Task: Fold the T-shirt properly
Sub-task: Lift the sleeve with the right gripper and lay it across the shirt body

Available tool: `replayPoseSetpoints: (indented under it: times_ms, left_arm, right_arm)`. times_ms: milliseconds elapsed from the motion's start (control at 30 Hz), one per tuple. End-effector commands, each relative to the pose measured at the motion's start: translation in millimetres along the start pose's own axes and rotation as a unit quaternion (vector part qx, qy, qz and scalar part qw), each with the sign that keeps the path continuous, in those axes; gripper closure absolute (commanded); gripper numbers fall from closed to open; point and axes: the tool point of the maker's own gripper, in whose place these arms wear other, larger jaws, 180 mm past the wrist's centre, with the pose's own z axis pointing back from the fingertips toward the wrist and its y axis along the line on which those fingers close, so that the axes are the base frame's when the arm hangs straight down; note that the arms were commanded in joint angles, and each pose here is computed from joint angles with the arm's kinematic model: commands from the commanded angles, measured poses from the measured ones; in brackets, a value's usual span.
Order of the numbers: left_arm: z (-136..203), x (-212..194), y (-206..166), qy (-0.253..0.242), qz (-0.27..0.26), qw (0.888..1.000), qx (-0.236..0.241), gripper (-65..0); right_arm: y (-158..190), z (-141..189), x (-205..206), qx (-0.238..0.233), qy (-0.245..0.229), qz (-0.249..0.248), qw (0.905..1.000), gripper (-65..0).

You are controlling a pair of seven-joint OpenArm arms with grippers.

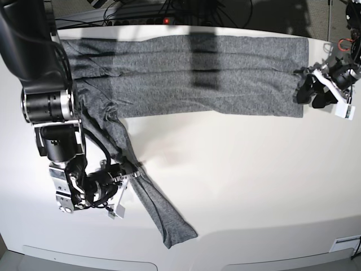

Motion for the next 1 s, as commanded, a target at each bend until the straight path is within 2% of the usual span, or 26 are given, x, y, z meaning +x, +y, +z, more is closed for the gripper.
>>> replayPoseSetpoints:
  times_ms: [0, 167, 333, 500, 700, 800, 967]
  left_arm:
    - [4, 19, 1, -0.029, -0.011, 1.000, -0.003, -33.1]
    - [4, 20, 1, -0.033, -0.011, 0.999, -0.003, -33.1]
    - [4, 20, 1, -0.032, -0.012, 0.999, -0.003, -33.1]
    - [4, 17, 4, -0.024, -0.022, 0.999, 0.006, -33.1]
    - [4, 19, 4, -0.028, -0.021, 0.999, 0.007, -33.1]
    - [4, 19, 4, -0.030, -0.021, 0.999, 0.007, -33.1]
    - [4, 19, 4, -0.030, -0.021, 0.999, 0.007, -33.1]
  right_arm:
    - [3, 13, 22, 0.006, -0.025, 0.006, 0.9996, 0.0]
    - [25, 9, 7, 0.042, -0.009, 0.010, 0.9990, 0.0]
    - [59, 19, 0, 0.066, -0.020, 0.067, 0.9953, 0.0]
    - [108, 47, -5, 0.108, -0.070, 0.140, 0.9817, 0.0]
    - [149, 67, -33, 0.120, -0.099, 0.208, 0.9655, 0.0]
    - [168, 72, -53, 0.126, -0.107, 0.231, 0.9587, 0.0]
    - [196, 74, -88, 0.146, -0.107, 0.245, 0.9525, 0.0]
